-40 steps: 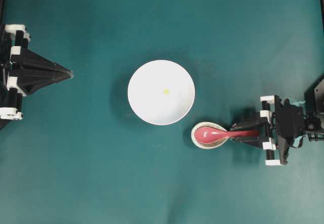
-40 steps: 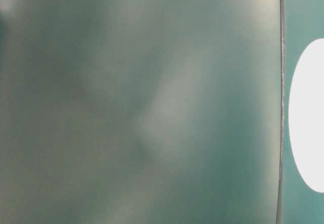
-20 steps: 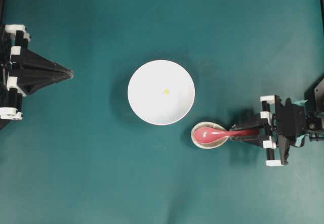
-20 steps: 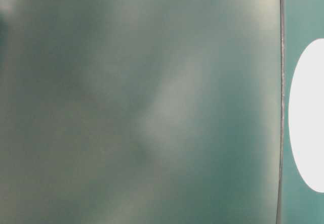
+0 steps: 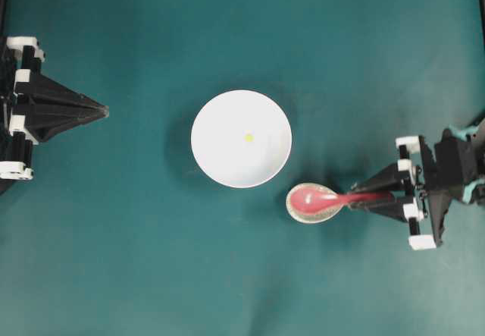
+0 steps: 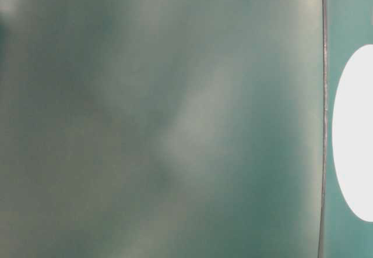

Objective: Scoop the yellow hexagonal prism block from the bowl with a spoon using the right arm.
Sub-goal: 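Lift the red spoon and swing it over the white bowl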

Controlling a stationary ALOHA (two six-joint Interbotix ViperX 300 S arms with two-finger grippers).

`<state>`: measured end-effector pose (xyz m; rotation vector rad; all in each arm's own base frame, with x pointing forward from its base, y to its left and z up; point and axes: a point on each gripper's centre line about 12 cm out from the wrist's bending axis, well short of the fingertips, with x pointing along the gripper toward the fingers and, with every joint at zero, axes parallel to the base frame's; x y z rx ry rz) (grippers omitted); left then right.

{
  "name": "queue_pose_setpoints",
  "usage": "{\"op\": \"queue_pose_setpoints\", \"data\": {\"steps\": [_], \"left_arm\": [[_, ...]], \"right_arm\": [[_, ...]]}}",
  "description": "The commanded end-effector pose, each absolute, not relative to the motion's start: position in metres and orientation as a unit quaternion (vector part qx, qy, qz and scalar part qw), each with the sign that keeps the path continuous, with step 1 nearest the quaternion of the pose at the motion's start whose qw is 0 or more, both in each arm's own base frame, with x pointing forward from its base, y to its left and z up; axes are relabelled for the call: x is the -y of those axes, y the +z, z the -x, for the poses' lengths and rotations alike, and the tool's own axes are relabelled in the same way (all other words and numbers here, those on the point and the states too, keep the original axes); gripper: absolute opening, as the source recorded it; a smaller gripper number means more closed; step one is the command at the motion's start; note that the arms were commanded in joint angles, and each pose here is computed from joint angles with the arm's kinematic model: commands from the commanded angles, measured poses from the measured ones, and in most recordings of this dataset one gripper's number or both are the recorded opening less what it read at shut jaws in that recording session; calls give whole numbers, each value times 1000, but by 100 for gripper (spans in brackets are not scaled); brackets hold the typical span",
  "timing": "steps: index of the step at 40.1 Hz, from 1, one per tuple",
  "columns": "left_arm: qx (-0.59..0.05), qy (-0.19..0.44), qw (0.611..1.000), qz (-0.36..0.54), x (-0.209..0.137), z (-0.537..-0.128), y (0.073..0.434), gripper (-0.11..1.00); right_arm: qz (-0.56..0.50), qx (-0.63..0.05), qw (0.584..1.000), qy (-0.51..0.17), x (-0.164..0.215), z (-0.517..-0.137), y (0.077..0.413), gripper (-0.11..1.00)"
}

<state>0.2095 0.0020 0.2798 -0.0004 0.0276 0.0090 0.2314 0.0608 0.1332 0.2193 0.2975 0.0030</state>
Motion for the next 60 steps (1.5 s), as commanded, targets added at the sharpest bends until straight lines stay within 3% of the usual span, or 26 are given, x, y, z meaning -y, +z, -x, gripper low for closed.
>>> {"op": "queue_pose_setpoints", "data": {"steps": [1, 7, 17, 29, 47, 60], "left_arm": [[-21, 7, 1000, -1, -3, -211, 284, 0], [-51, 12, 999, 1, -5, -210, 278, 0], [-24, 12, 1000, -9, -5, -205, 288, 0], [-8, 12, 1000, 0, -5, -198, 298, 0], [-38, 12, 999, -5, -5, -196, 292, 0], [-42, 13, 999, -11, -5, -194, 293, 0]], "right_arm": [[-126, -136, 983, -1, -57, -238, 150, 24], [-128, -147, 981, -5, -48, -245, 170, 24], [-124, -190, 974, -7, -31, -265, 206, 24], [-135, -254, 958, -9, -12, -284, 226, 24], [-143, -256, 955, -39, 12, -290, 237, 24], [-159, -311, 936, -40, 22, -302, 235, 24]]}}
